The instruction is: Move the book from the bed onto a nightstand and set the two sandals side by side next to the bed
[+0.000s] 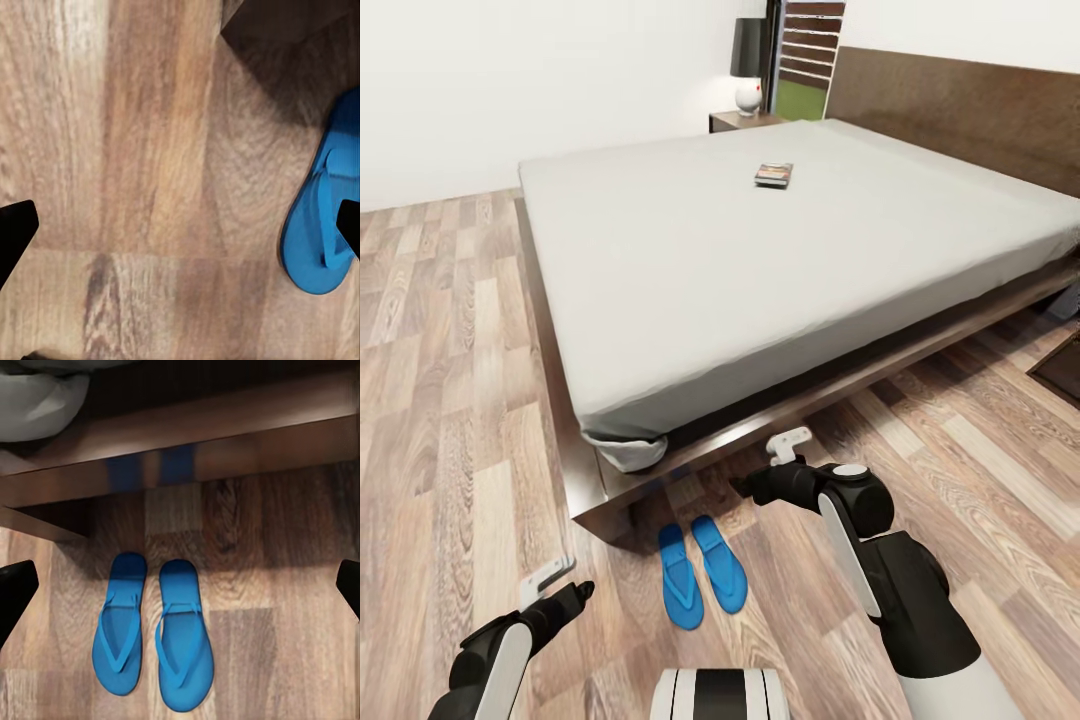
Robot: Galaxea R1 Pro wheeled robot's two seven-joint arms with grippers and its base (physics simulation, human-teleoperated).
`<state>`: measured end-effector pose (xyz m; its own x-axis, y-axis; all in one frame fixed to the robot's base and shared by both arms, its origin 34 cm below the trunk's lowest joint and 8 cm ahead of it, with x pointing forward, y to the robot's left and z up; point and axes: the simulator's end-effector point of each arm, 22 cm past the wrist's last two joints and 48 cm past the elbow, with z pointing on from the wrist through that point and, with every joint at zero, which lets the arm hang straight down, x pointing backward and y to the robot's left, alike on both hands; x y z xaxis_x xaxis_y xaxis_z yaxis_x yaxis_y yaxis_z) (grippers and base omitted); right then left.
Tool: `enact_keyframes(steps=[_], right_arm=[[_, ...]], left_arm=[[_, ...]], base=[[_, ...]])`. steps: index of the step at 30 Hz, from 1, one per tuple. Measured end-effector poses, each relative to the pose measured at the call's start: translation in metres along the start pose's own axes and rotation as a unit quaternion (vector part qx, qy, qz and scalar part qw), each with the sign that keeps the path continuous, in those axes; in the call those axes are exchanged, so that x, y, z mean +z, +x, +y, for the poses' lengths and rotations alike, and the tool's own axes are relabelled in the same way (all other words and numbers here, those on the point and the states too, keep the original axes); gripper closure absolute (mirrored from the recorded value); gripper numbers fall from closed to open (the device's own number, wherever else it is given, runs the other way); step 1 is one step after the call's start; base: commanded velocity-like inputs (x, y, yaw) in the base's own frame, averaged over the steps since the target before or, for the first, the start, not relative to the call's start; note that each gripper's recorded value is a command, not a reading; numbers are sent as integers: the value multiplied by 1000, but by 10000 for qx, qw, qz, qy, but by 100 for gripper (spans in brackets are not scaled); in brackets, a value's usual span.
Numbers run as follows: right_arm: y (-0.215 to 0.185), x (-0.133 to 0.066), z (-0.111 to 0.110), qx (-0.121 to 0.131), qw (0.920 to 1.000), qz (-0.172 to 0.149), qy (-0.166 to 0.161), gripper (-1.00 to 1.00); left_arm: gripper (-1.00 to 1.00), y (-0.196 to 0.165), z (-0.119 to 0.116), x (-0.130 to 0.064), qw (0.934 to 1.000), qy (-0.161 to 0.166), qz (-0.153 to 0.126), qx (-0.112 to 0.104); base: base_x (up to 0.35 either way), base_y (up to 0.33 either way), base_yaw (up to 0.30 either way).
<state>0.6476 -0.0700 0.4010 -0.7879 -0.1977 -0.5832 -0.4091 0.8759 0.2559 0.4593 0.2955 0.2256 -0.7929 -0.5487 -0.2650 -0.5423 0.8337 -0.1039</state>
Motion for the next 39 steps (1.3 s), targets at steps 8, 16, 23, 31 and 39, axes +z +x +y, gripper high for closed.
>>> enact_keyframes(steps=[8,16,23,31,39], right_arm=[[-13,-14,4,-71,9999,-142,31,-100],[-27,-28,8,-142,9995,-290,60,-100],[-38,-40,12,-204,9989,-411,88,-100],[-50,-54,17,-276,9980,-554,120,-100],[-62,-69,21,-347,9969,-695,154,-100]], left_arm=[[-100,-8,-5,-9,9999,74,-102,-13],[-100,-16,-10,-19,9996,156,-217,-30],[-100,-15,-12,-21,9995,201,-234,-75],[-100,-22,-14,-24,9983,264,-473,-195],[-100,-32,-19,-33,9970,352,-647,-247]], base=[[0,0,0],[0,0,0],[0,0,0],[0,0,0],[0,0,0]])
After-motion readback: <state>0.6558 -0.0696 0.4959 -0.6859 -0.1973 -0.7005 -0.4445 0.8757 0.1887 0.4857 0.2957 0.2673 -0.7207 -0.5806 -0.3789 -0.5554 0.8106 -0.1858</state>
